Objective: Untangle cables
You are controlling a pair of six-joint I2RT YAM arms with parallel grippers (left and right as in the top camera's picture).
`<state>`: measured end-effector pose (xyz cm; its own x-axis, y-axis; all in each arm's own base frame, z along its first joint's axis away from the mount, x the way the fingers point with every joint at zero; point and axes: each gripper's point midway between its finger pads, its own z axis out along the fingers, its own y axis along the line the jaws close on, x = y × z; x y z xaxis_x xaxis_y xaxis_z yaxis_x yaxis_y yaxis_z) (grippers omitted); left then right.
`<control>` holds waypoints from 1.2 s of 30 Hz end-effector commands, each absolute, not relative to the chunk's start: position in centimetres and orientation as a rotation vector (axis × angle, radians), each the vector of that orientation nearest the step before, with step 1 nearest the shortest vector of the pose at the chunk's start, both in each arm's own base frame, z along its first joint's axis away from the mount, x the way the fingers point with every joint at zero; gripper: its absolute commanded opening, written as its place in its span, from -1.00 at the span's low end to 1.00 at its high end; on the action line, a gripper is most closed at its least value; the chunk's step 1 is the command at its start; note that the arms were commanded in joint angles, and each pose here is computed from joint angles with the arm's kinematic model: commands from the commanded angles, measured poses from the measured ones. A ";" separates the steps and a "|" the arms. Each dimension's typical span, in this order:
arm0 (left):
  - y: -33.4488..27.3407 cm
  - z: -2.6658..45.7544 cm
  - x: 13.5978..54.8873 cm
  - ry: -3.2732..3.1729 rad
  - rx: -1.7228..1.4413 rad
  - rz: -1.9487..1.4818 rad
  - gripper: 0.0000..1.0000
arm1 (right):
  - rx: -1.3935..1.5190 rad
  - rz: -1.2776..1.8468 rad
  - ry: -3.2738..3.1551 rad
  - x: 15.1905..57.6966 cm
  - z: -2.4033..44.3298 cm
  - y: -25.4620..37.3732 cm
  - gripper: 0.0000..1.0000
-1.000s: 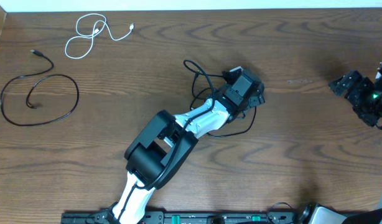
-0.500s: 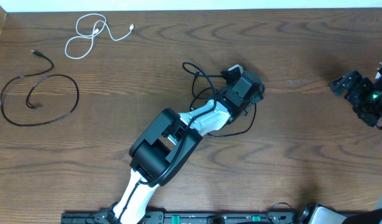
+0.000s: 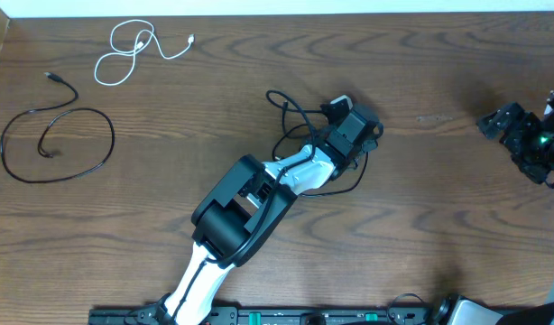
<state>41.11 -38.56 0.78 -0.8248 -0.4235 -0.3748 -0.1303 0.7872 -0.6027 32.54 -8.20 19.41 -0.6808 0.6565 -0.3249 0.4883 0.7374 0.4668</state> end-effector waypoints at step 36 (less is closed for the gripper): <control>2.5 7.4 35.9 2.671 -1.116 0.394 -0.85 | 0.867 0.488 2.446 32.8 20.0 -8.1 0.99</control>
